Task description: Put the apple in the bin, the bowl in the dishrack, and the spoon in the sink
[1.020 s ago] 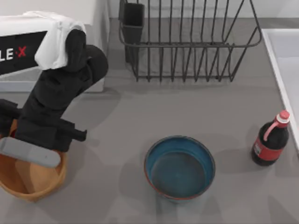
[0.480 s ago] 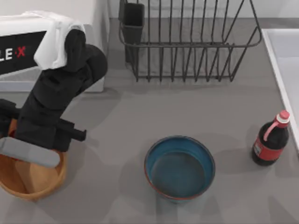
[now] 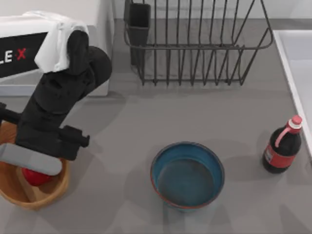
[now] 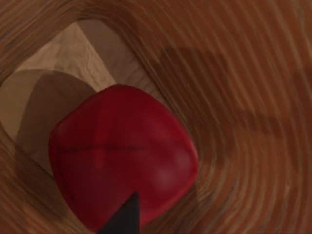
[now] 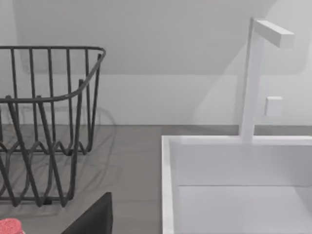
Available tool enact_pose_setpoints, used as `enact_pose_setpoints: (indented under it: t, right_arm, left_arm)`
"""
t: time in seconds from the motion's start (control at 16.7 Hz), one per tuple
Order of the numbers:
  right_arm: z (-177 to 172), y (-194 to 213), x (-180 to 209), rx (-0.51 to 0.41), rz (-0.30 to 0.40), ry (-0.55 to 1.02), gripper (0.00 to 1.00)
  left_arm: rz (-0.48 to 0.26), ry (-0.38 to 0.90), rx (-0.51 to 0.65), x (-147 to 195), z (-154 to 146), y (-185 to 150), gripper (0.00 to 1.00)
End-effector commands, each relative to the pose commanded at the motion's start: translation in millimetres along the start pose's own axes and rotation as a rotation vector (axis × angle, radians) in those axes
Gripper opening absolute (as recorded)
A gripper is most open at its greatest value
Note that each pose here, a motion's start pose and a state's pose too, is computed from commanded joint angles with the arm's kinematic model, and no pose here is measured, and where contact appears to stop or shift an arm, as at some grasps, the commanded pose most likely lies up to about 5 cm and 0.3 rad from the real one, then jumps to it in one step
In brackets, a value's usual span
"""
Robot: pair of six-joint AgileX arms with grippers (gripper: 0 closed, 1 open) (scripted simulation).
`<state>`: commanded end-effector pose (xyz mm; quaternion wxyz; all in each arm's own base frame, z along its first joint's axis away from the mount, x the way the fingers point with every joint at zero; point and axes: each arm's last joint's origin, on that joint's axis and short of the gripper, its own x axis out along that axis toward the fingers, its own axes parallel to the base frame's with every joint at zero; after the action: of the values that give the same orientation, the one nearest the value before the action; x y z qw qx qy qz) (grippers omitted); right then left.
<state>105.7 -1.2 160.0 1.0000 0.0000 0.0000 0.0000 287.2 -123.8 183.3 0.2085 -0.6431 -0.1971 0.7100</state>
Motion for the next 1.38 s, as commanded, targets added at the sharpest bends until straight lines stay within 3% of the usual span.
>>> enact_pose_setpoints:
  t: [0.3, 0.48, 0.66, 0.84, 1.02, 1.14, 1.26, 1.38]
  right_arm:
    - [0.0, 0.0, 0.0, 0.000, 0.000, 0.000, 1.00]
    - [0.0, 0.0, 0.0, 0.000, 0.000, 0.000, 1.00]
    - [0.0, 0.0, 0.0, 0.000, 0.000, 0.000, 1.00]
    - [0.0, 0.0, 0.0, 0.000, 0.000, 0.000, 1.00]
    - [0.0, 0.0, 0.0, 0.000, 0.000, 0.000, 1.00]
    - [0.0, 0.0, 0.0, 0.000, 0.000, 0.000, 1.00]
    - [0.0, 0.0, 0.0, 0.000, 0.000, 0.000, 1.00]
    - [0.0, 0.0, 0.0, 0.000, 0.000, 0.000, 1.00]
  left_arm:
    - [-0.003, 0.001, -0.001, -0.4, 0.4, 0.1, 1.00]
    - [0.021, 0.005, -0.089, 8.3, 1.1, -1.9, 1.00]
    - [0.090, 0.028, -0.319, 22.6, 6.4, -11.2, 1.00]
    - [0.221, 0.074, -0.682, 33.9, 20.7, -29.8, 1.00]
    - [0.437, 0.125, -1.162, 39.6, 46.3, -55.0, 1.00]
    - [0.642, 0.139, -1.520, 42.3, 68.8, -71.5, 1.00]
    - [0.901, 0.119, -1.869, 46.0, 93.7, -84.9, 1.00]
    - [1.206, 0.053, -2.162, 52.0, 118.4, -93.5, 1.00]
